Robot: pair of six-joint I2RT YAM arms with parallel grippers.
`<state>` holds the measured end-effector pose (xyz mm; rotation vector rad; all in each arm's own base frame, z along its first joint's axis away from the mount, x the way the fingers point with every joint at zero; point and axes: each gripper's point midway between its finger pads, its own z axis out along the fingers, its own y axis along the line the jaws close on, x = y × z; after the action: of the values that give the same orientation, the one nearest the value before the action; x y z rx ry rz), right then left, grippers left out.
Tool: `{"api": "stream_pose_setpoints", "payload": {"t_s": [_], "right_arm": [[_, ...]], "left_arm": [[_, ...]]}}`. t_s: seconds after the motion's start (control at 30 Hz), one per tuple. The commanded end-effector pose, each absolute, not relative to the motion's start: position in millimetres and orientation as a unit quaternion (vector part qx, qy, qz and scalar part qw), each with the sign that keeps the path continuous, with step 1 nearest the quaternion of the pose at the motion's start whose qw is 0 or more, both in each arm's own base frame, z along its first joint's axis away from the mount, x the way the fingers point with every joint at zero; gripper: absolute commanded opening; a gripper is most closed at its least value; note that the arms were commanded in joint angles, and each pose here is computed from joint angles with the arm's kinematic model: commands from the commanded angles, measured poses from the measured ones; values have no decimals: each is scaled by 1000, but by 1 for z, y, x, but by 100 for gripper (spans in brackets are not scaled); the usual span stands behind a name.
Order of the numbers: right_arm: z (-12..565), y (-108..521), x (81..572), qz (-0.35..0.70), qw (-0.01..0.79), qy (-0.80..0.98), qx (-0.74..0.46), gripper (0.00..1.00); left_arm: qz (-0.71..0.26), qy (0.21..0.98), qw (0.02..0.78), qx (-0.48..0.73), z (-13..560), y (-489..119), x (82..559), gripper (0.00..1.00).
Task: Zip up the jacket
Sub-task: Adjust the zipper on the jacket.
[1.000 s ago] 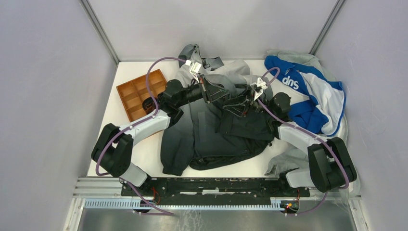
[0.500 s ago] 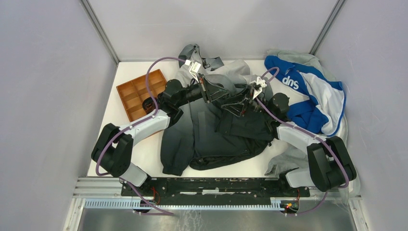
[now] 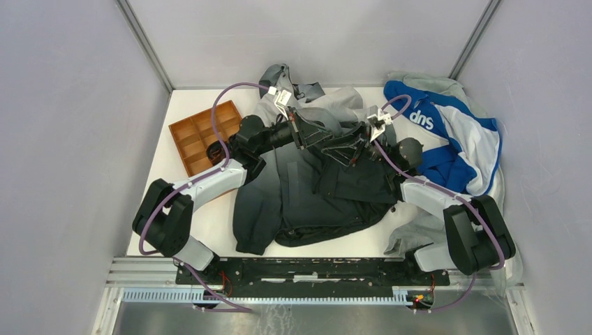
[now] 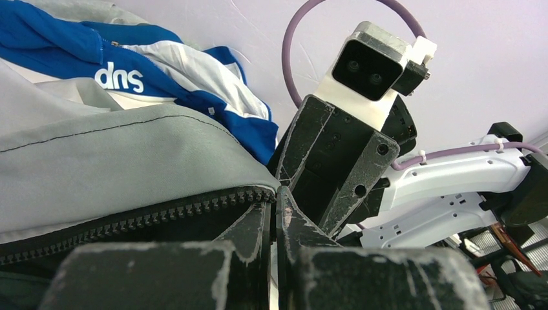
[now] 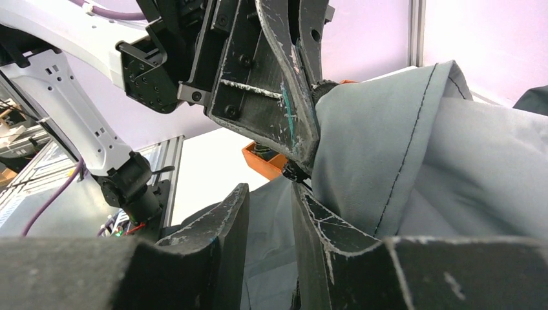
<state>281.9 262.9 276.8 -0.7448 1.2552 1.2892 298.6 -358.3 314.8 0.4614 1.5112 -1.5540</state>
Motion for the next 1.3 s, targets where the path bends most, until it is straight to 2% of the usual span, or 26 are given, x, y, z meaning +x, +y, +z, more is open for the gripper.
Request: {"api": "stream_pose_setpoints", "payload": {"t_s": [0.0,0.27,0.47,0.73,0.87,0.9,1.03,1.27], "right_arm": [[298,263,282,547,589,501,-320,35],[296,262,280,544,590,502,-321,30],[290,266,289,538,585,522,-310,20],[286,267,296,533,578,539,-302,1],[279,268,289,532,568,540,-321,0],[277,268,287,531,565,539,-330,3],[260,266,283,514,558,551,-347,31],[267,266,288,502,584,529,-356,52]], "left_arm": [[-652,571,456,204,344,-355,283,2],[-653,570,454,204,343,-356,284,2],[-654,570,454,203,344,-356,284,2],[-654,569,456,204,345,-356,283,2],[-653,569,457,204,345,-356,284,2],[-652,569,457,205,345,-356,284,2],[-652,569,457,204,345,-355,283,2],[-653,568,456,206,346,-355,282,2]]}}
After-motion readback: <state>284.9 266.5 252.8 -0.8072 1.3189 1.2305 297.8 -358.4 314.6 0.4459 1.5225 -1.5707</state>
